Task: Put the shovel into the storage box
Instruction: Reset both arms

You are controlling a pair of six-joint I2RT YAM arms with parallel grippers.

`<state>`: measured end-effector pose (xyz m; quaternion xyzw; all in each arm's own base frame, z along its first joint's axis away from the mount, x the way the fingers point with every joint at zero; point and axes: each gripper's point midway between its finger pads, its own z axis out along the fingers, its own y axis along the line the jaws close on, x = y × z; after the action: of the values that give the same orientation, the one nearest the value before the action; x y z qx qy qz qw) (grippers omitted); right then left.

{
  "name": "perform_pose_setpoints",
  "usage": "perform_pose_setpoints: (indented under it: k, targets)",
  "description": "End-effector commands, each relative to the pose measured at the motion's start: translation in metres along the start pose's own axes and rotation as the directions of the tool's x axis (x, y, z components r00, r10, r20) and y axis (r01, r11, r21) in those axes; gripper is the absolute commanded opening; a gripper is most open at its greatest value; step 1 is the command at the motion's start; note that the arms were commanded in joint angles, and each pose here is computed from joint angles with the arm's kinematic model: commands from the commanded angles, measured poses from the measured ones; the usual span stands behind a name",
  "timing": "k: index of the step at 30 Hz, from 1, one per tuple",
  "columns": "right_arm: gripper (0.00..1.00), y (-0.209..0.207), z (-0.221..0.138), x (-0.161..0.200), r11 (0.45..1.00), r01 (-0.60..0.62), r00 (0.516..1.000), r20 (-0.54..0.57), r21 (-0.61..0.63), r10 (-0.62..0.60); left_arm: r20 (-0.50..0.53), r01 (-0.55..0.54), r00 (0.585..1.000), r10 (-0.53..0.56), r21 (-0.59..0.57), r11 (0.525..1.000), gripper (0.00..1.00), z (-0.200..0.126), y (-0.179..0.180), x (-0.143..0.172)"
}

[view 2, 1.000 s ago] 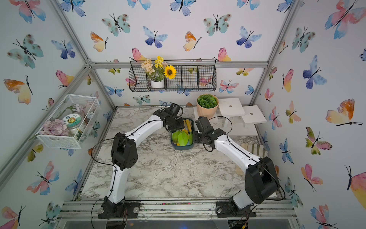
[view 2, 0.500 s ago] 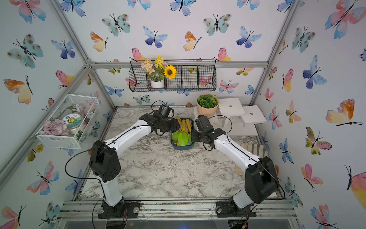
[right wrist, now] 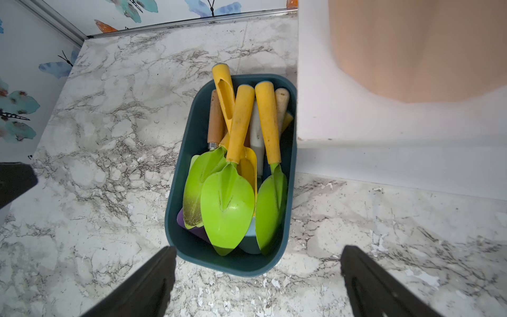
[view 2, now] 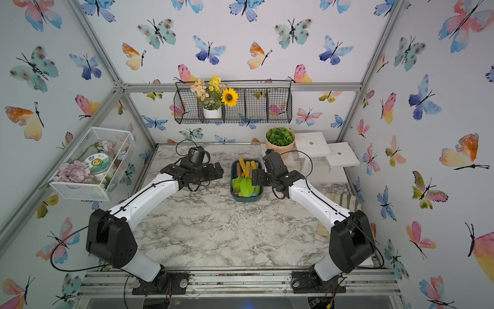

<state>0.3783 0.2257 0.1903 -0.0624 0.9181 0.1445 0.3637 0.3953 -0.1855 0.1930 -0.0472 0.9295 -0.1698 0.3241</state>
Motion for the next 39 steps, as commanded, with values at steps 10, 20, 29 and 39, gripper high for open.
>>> perform_pose_setpoints:
  k: [10, 20, 29, 39]
  targets:
    - [0.99, -0.07, -0.011, -0.043, 0.957, 0.031, 0.963, 0.248, 0.289, -0.106, 0.3, -0.115, 0.936, 0.185, -0.235, 0.965, 0.98, -0.045, 0.084, -0.018]
    - [0.98, -0.125, -0.023, -0.038, 0.91, -0.074, 0.931, 0.356, 0.408, -0.084, 0.353, -0.078, 0.913, 0.206, -0.343, 0.936, 0.98, -0.052, 0.141, -0.012]
    - [1.0, -0.188, -0.05, -0.019, 0.786, -0.157, 0.884, 0.441, 0.597, -0.159, 0.423, -0.012, 0.878, 0.224, -0.447, 0.894, 0.98, -0.061, 0.194, -0.005]
    - [1.0, -0.229, -0.06, 0.014, 0.718, -0.231, 0.861, 0.481, 0.657, -0.163, 0.498, 0.048, 0.847, 0.184, -0.417, 0.908, 0.99, -0.049, 0.224, 0.006]
